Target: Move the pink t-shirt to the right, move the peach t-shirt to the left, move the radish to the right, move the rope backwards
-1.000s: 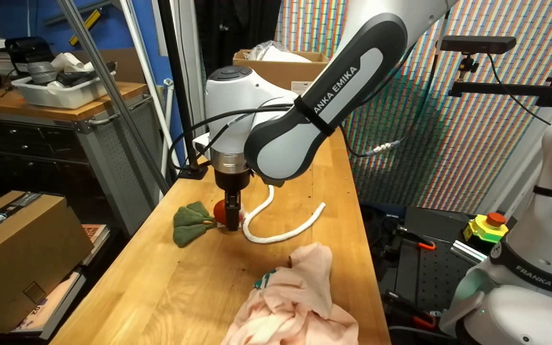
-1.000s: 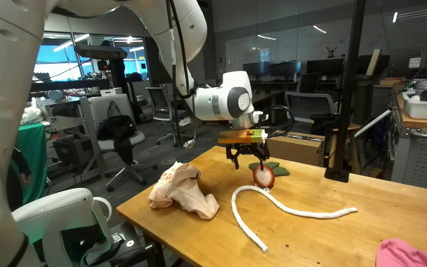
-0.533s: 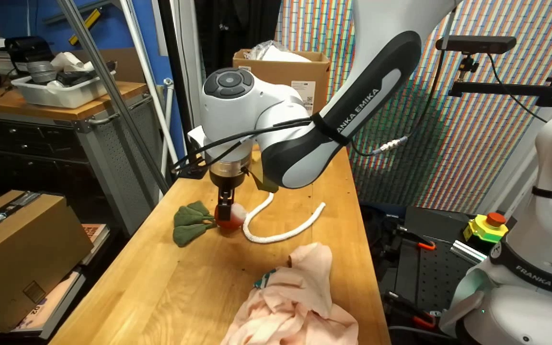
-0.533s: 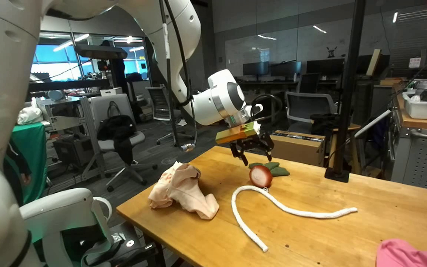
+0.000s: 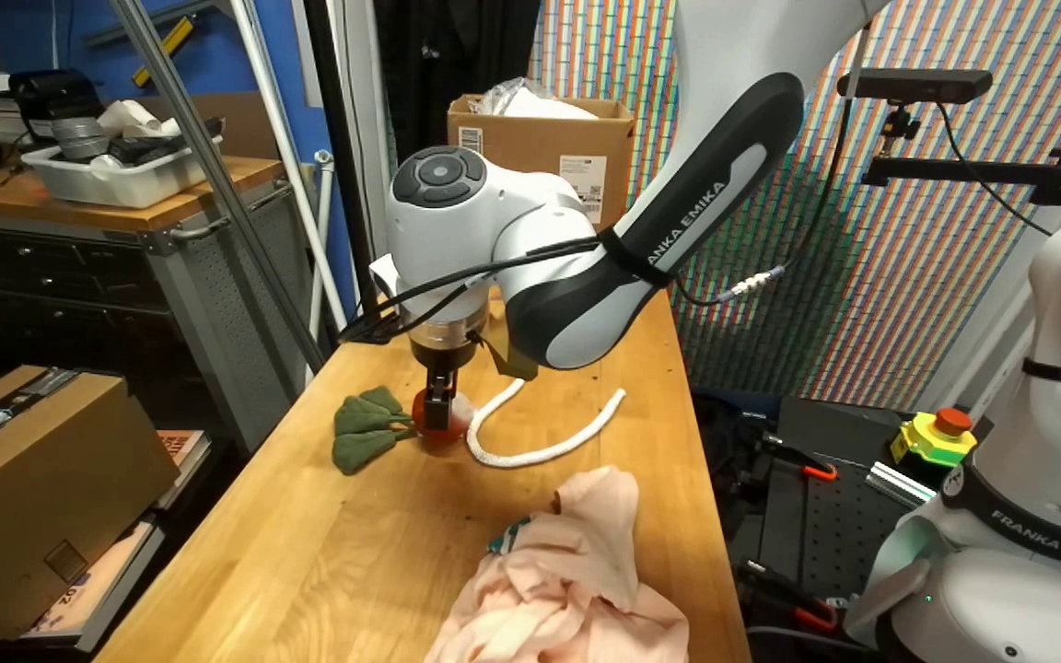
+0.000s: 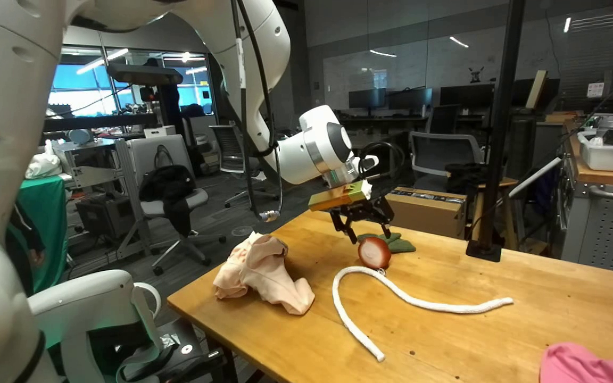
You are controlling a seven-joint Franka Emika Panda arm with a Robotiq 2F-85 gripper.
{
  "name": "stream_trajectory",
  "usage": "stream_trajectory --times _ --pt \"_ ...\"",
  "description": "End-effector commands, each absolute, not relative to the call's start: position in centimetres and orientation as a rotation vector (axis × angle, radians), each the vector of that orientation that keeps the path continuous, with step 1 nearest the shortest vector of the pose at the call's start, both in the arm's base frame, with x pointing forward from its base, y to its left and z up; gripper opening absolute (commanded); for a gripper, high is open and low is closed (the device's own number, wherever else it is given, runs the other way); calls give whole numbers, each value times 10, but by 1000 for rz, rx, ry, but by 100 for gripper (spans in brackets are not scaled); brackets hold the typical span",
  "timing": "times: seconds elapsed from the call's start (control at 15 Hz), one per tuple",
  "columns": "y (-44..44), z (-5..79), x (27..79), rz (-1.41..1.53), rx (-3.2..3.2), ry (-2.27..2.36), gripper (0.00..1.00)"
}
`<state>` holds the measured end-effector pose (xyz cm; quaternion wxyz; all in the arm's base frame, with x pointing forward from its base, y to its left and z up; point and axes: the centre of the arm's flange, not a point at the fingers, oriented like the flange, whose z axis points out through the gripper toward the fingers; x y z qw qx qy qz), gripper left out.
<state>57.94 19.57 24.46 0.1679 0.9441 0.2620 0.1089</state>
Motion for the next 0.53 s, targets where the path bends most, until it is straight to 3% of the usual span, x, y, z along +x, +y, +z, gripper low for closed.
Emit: stream_trajectory --times 0.0,0.47 --pt "188 241 588 306 2708 720 100" --pt "168 229 599 294 2795 658 100"
